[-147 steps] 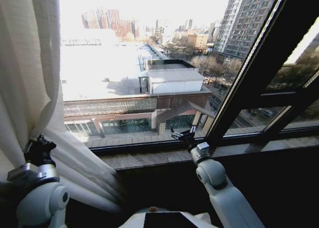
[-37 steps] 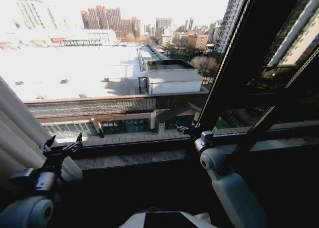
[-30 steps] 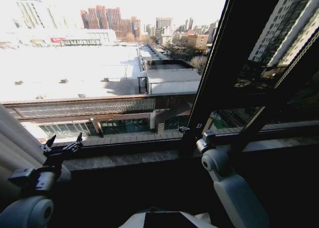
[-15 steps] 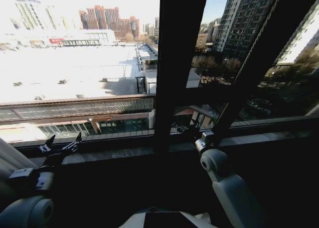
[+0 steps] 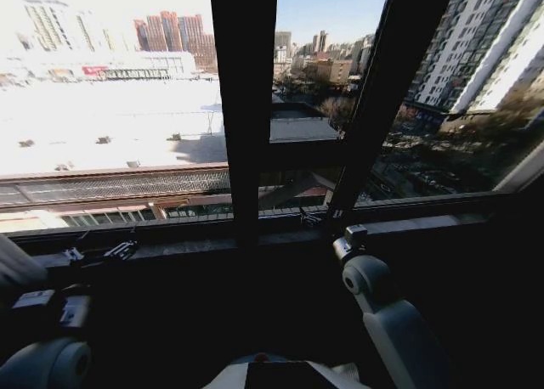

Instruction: Open the curtains by pulling them apart, changing their state from closed to fully open.

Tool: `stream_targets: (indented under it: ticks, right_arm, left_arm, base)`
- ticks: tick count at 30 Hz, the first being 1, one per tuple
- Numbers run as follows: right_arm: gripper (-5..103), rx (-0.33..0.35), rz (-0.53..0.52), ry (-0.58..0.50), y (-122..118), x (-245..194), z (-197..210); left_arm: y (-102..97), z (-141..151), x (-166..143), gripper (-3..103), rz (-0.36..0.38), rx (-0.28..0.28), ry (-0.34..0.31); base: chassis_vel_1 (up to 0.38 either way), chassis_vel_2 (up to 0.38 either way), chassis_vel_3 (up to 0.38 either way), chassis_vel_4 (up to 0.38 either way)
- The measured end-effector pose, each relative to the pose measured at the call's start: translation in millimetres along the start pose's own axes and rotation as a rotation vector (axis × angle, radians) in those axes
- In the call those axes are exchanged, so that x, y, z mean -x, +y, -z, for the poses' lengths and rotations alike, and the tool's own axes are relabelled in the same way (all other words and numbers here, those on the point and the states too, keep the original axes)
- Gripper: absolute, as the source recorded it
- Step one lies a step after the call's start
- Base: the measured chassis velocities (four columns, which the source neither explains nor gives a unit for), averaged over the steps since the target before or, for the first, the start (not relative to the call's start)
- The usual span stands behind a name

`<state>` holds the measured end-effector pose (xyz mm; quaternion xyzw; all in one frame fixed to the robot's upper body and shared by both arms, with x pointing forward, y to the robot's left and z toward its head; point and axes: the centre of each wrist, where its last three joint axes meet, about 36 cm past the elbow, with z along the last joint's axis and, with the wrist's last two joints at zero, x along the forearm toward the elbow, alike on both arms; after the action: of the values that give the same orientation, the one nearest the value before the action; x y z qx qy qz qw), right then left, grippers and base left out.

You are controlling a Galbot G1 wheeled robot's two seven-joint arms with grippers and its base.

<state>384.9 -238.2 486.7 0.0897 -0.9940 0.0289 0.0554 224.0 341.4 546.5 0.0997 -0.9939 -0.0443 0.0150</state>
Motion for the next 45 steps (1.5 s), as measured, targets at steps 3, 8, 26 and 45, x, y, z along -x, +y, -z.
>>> stream_targets:
  ticks: [3,8,26,45]
  right_arm:
    - [100,0.0,-0.001,-0.003,0,0,1]
    - [100,0.002,-0.004,-0.006,-1,0,1]
    - [100,0.011,-0.015,-0.012,4,-4,0]
    - [100,0.02,-0.012,-0.015,9,-5,-1]
  left_arm:
    - [0.0,1,0,100,0.003,-0.001,-0.003]
    - [-0.5,0,-1,100,0.005,-0.002,-0.003]
    - [2.2,-6,2,100,0.001,0.005,-0.012]
    - [5.4,-11,5,100,0.003,0.006,-0.021]
  base:
    - [-0.071,-0.386,0.06,0.358]
    - [-0.066,-0.372,0.097,0.4]
    - [-0.083,-0.388,0.089,0.395]
    - [-0.096,-0.39,0.095,0.391]
